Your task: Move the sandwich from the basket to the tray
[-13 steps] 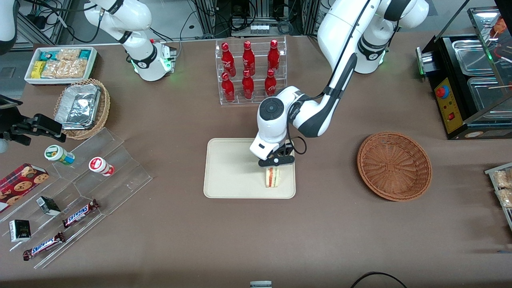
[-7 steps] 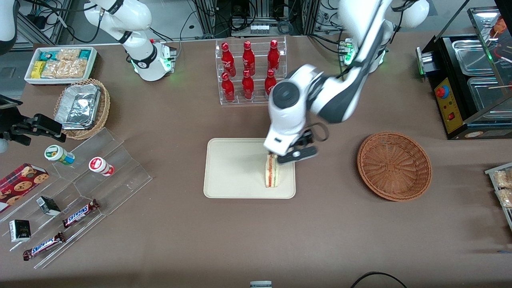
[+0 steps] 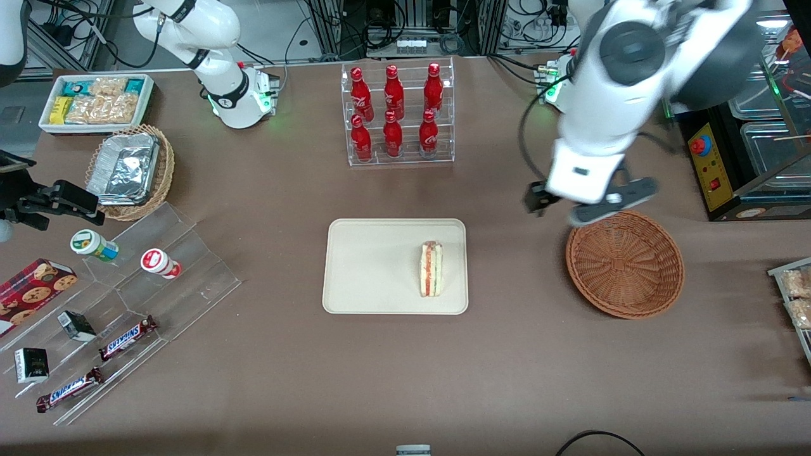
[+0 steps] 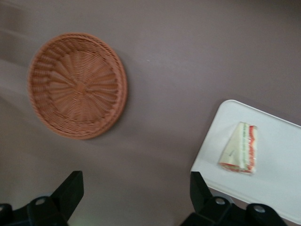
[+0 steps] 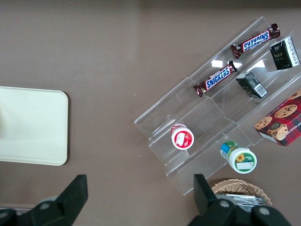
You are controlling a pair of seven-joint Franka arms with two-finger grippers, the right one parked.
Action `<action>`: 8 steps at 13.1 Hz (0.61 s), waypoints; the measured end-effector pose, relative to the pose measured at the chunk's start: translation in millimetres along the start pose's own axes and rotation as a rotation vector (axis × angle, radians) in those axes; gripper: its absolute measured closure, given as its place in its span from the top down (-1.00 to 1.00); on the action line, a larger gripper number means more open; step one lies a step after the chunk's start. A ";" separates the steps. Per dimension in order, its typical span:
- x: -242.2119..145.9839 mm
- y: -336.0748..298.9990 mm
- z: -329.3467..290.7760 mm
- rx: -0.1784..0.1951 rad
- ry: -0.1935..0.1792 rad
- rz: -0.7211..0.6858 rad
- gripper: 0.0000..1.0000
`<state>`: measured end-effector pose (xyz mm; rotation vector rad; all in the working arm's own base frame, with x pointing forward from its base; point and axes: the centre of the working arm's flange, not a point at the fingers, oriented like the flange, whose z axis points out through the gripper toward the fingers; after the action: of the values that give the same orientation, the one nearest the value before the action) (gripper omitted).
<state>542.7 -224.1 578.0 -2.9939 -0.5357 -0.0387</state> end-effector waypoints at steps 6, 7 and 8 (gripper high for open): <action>44.9 -123.6 -24.5 -0.045 -0.099 0.161 1.00; 50.2 -144.3 -26.3 -0.062 -0.118 0.202 1.00; 55.4 -164.8 -28.3 -0.084 -0.131 0.243 1.00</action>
<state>537.2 -54.1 624.0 -3.1356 -0.1821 0.1574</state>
